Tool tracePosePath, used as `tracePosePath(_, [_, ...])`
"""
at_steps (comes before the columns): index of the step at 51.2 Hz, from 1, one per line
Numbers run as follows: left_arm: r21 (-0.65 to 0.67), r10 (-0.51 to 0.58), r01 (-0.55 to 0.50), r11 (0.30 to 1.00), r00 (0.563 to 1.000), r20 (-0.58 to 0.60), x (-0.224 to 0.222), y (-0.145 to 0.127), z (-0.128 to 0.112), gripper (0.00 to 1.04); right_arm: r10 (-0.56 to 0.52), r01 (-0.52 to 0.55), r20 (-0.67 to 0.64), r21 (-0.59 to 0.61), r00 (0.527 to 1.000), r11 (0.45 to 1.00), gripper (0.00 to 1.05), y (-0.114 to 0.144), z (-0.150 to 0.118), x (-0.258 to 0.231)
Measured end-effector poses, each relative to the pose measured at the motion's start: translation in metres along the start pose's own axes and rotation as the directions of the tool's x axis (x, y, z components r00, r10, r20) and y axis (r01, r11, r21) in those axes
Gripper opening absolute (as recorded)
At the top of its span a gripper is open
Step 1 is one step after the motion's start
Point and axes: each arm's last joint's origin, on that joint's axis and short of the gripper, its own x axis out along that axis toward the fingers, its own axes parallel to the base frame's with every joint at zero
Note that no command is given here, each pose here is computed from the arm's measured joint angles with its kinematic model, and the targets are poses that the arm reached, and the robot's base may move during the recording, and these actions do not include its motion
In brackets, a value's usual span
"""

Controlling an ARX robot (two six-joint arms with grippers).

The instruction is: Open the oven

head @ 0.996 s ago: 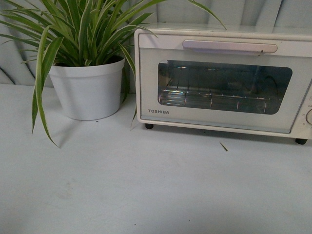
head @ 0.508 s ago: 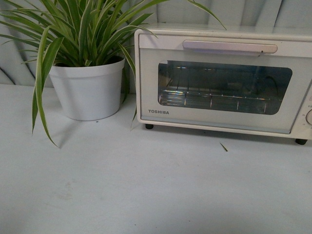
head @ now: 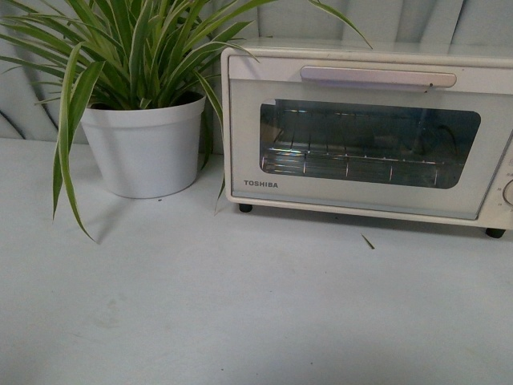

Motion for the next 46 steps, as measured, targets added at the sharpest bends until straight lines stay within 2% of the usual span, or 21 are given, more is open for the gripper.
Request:
tracePosePath(4, [-0.003,0.003,-0.003,1.000,1.000,-0.002,0.000,0.000,0.000,0.98,0.000,0.000,0.000,0.000,1.000,1.000,0.95,0.000,0.000,0.000])
tracePosePath(6, [-0.080,0.061,-0.070,0.994,0.992,-0.107,0.001,0.000,-0.002,0.98,0.000,0.000,0.000,0.000,1.000,1.000,0.95,0.000,0.000,0.000])
tracePosePath(9, [-0.150,0.074,-0.103,0.983,0.979,-0.187,0.004,-0.002,-0.005,0.98,0.000,0.000,0.000,0.000,1.000,1.000,0.95,0.000,0.000,0.000])
tracePosePath(13, [-0.288,0.002,-0.077,0.955,0.968,-0.253,0.010,-0.008,-0.005,0.98,0.000,0.000,0.000,0.000,1.000,1.000,0.95,0.000,0.000,0.000])
tracePosePath(18, [-0.487,-0.098,-0.051,0.872,0.956,-0.276,0.029,-0.019,0.010,0.98,0.000,0.000,0.000,0.000,1.000,1.000,0.95,0.000,0.000,0.000])
tracePosePath(22, [-0.594,-0.181,-0.031,0.804,0.938,-0.294,0.049,-0.038,0.020,0.98,0.000,0.000,0.000,0.000,1.000,1.000,0.95,0.000,0.000,0.000])
tracePosePath(32, [-0.702,-0.332,-0.001,0.712,0.880,-0.339,0.099,-0.090,0.020,0.98,0.000,0.000,0.000,0.000,1.000,1.000,0.95,0.000,0.000,0.000])
tracePosePath(46, [-0.769,-0.391,-0.066,0.635,0.831,-0.395,0.148,-0.130,-0.009,0.98,0.000,0.000,0.000,0.000,1.000,1.000,0.95,0.000,0.000,0.000])
